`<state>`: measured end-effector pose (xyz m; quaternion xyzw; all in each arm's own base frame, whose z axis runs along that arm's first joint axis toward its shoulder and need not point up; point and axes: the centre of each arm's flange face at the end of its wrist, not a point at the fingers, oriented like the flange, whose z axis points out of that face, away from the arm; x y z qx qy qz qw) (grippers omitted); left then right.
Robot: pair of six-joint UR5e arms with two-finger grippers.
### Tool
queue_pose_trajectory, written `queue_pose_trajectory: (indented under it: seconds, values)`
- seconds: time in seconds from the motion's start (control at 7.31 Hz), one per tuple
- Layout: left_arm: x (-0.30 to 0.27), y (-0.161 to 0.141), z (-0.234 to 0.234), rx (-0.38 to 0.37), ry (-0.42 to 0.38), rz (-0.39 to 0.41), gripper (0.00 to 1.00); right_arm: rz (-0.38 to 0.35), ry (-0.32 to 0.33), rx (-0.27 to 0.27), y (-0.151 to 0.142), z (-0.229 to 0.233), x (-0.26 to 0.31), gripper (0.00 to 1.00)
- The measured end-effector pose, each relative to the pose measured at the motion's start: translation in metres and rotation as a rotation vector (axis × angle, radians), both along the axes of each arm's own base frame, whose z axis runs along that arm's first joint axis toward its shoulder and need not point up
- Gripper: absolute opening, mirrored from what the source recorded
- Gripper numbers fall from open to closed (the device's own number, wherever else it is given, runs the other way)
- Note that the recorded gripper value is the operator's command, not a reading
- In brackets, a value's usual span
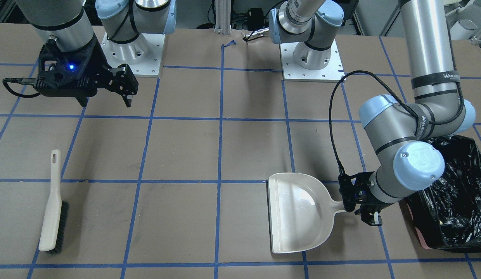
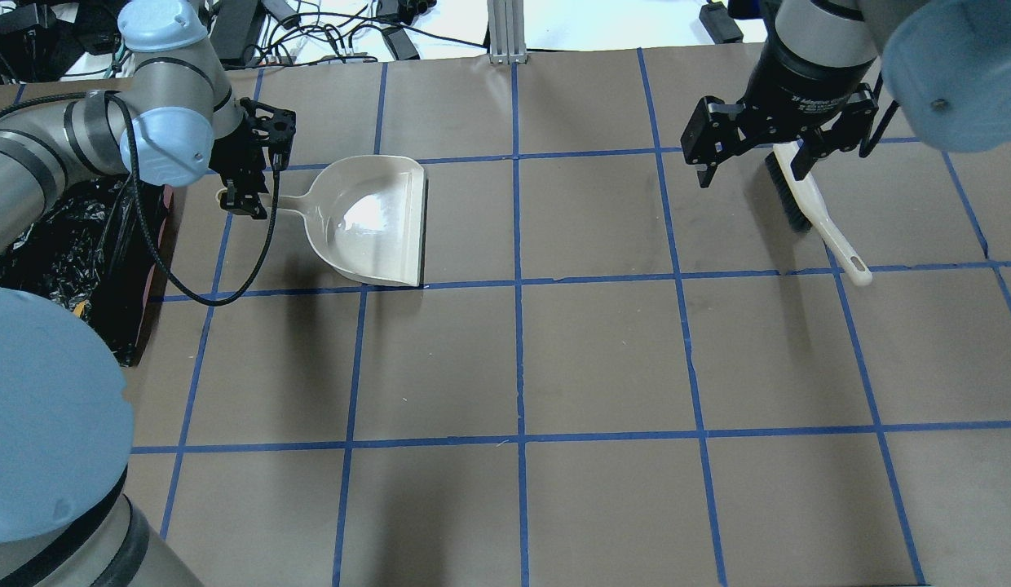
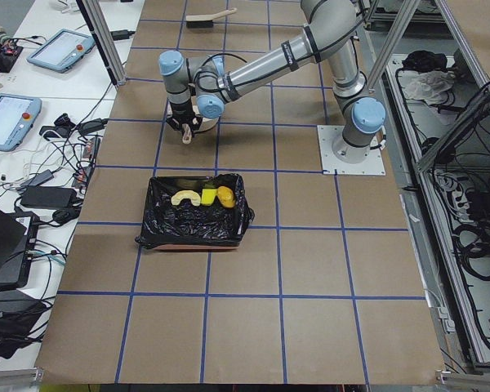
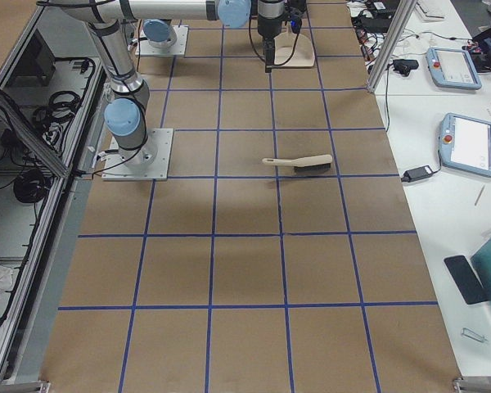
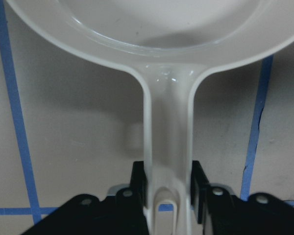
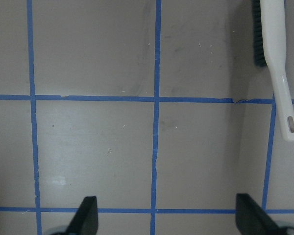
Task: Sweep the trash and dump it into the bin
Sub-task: 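Lower the empty dustpan back onto the table with the left gripper, then open the left gripper and release the dustpan handle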
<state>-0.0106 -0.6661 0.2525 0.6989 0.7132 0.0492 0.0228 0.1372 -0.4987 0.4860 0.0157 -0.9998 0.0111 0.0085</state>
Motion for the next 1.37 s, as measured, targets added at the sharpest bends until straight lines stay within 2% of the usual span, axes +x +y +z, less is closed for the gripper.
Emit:
queue_pose_trajectory:
  seconds: [0.41,0.68,0.82,0.96,1.23,1.37]
  values:
    - [0.002,-0.003,0.001,-0.027,-0.003,0.006,0.16,-0.001,0.0,-0.002,0.0,0.0,0.0,1.0]
    - [0.002,-0.004,-0.001,-0.031,-0.003,0.014,0.44,-0.002,0.003,-0.03,0.0,0.005,0.0,1.0]
    - [0.002,-0.004,0.0,-0.032,-0.004,0.017,0.75,-0.001,0.006,-0.051,-0.001,0.009,-0.001,1.0]
    - [0.003,-0.004,0.0,-0.033,-0.004,0.02,0.81,0.0,0.009,-0.06,-0.001,0.011,-0.001,1.0]
    - [0.001,-0.004,0.016,-0.06,-0.003,0.042,0.81,0.0,0.007,-0.075,-0.002,0.013,-0.001,1.0]
    - [-0.004,-0.003,0.033,-0.091,0.003,0.078,0.81,0.002,0.01,-0.083,-0.001,0.015,-0.001,1.0]
